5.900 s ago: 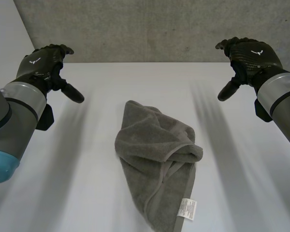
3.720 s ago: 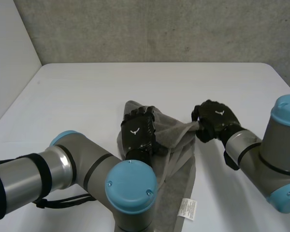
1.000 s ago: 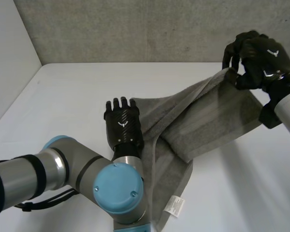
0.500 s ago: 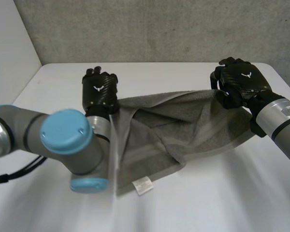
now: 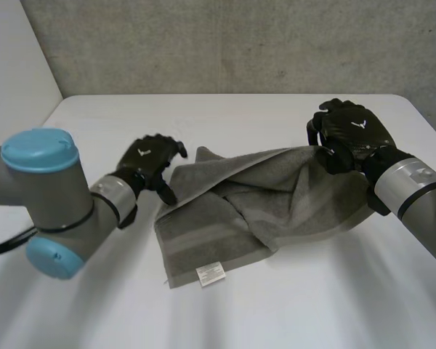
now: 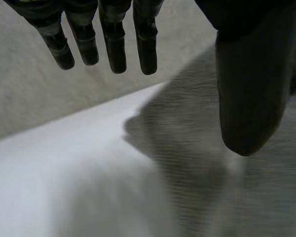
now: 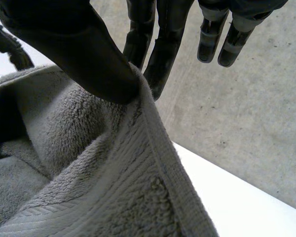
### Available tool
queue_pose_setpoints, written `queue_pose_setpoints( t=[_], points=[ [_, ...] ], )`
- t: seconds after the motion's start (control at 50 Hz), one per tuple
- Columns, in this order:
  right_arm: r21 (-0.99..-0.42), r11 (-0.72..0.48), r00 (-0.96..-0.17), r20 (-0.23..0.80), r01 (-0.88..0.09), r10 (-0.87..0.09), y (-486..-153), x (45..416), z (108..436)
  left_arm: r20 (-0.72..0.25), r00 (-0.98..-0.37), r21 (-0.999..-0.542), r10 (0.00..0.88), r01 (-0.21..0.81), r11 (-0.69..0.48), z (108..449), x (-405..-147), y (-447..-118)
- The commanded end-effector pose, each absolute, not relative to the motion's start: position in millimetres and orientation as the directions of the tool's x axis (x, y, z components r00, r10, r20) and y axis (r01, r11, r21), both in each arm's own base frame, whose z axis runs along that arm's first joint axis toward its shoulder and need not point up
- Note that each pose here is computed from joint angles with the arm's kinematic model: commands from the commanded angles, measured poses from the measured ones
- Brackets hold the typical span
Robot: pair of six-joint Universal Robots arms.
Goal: Fold the towel.
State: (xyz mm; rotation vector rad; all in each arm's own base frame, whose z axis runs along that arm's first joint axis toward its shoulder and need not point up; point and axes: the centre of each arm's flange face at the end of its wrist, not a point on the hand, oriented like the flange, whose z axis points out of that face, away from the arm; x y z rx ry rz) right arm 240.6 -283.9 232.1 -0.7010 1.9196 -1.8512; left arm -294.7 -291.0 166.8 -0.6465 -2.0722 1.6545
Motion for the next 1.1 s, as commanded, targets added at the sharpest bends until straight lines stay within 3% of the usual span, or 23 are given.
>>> queue_pose_setpoints(
  t=[0.02, 0.06, 0.12, 0.16, 0.32, 0.44, 0.74, 0.92, 1.1],
  points=[
    [-0.996, 0.016, -0.802, 0.065, -0.093, -0.594, -283.3, 240.7, 229.0, 0.139, -0.844, -0.958, 0.518, 0.018, 0.287, 163.4, -302.5, -253.6],
    [-0.995, 0.019, -0.803, 0.064, -0.094, -0.593, -282.9, 240.4, 228.1, 0.119, -0.893, -0.954, 0.433, 0.018, 0.299, 155.1, -298.5, -247.6],
    [-0.995, 0.026, -0.802, 0.061, -0.096, -0.594, -282.1, 240.8, 226.1, 0.1, -0.919, -0.954, 0.381, 0.02, 0.298, 151.9, -294.7, -247.0],
    [-0.995, 0.029, -0.801, 0.06, -0.096, -0.596, -281.6, 241.2, 225.2, 0.063, -0.957, -0.952, 0.282, 0.027, 0.304, 142.0, -286.9, -248.5],
    [-0.994, 0.034, -0.784, 0.057, -0.099, -0.618, -273.7, 248.9, 223.0, 0.012, -0.99, -0.964, 0.144, 0.026, 0.263, 114.0, -284.6, -256.7],
    [-0.994, 0.037, -0.784, 0.056, -0.1, -0.618, -273.1, 248.8, 221.8, 0.014, -0.991, -0.972, 0.132, 0.017, 0.232, 98.9, -290.1, -265.6],
    [-0.994, 0.04, -0.784, 0.055, -0.101, -0.619, -273.6, 248.5, 220.8, 0.045, -0.988, -0.979, 0.149, -0.014, 0.204, 100.1, -301.2, -276.5],
    [-0.994, 0.04, -0.791, 0.054, -0.099, -0.61, -277.5, 245.9, 221.0, 0.059, -0.973, -0.974, 0.221, -0.008, 0.225, 95.9, -307.7, -275.3],
    [-0.995, 0.023, -0.799, 0.06, -0.092, -0.598, -284.2, 242.9, 226.8, 0.064, -0.974, -0.974, 0.219, -0.014, 0.224, 100.0, -303.2, -279.2]
  ],
)
